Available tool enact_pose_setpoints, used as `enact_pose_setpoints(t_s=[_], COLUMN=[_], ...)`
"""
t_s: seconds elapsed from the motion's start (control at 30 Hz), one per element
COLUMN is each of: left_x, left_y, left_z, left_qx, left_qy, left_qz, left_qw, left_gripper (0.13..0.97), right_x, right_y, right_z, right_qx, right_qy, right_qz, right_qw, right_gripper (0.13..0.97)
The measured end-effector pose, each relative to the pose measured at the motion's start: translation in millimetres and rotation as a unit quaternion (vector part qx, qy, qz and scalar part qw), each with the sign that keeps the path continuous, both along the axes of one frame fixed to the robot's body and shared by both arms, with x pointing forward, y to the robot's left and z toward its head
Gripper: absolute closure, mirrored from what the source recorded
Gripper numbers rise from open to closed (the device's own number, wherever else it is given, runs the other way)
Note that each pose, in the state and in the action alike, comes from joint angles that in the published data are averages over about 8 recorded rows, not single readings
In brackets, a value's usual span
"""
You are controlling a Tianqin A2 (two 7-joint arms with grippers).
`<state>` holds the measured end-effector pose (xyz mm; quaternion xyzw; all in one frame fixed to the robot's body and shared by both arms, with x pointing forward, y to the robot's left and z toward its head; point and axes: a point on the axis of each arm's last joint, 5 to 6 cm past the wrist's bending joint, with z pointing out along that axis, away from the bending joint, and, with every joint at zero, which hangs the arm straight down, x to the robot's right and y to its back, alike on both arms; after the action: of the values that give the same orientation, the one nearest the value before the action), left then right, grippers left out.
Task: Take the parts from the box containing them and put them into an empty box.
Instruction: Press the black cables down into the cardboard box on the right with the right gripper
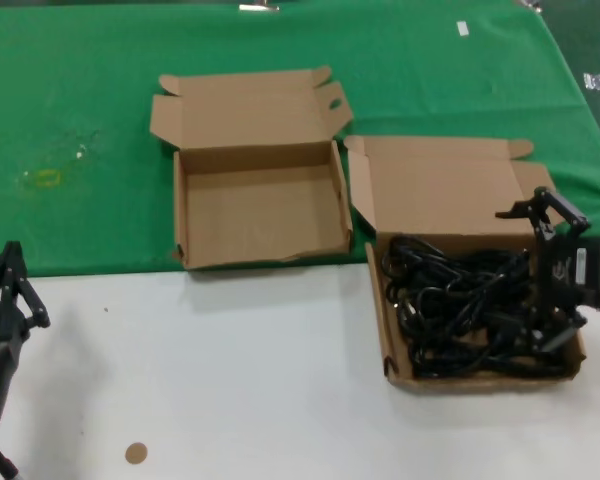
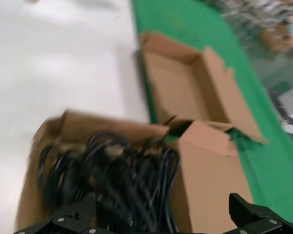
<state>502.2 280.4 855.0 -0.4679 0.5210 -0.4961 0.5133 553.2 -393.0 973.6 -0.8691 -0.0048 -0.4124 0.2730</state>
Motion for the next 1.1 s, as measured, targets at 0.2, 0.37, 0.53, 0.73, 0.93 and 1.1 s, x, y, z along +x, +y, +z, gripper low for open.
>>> enact_pose_setpoints(t_s=[0.2,0.37,0.53,0.73,0.93,1.1], left_x=[0.0,0.0,0.0,0.0,0.0,0.0], left_y=[0.0,0.0,0.0,0.0,0.0,0.0], left_z=[0.0,0.0,0.0,0.0,0.0,0.0], left_qx=[0.0,0.0,0.0,0.0,0.0,0.0], left_qy=[0.0,0.0,0.0,0.0,0.0,0.0], left_qz=[0.0,0.0,0.0,0.0,0.0,0.0], left_qw=[1.0,1.0,1.0,1.0,1.0,1.0], left_gripper=[0.945,0.945,0.945,0.945,0.945,0.945], right_x=[8,14,20,26,33,38], right_y=[-5,-3,-2,0,3,4], right_z=[13,17,16,14,10,7], right_qx=[-0.073,-0.107,-0.13,-0.138,-0.135,-0.135], right_qy=[0.009,0.018,0.027,0.032,0.028,0.025], right_qz=[0.037,0.062,0.086,0.108,0.116,0.117], right_qw=[0.997,0.992,0.987,0.984,0.984,0.984], right_gripper=[0.13,0.13,0.132,0.135,0.161,0.203])
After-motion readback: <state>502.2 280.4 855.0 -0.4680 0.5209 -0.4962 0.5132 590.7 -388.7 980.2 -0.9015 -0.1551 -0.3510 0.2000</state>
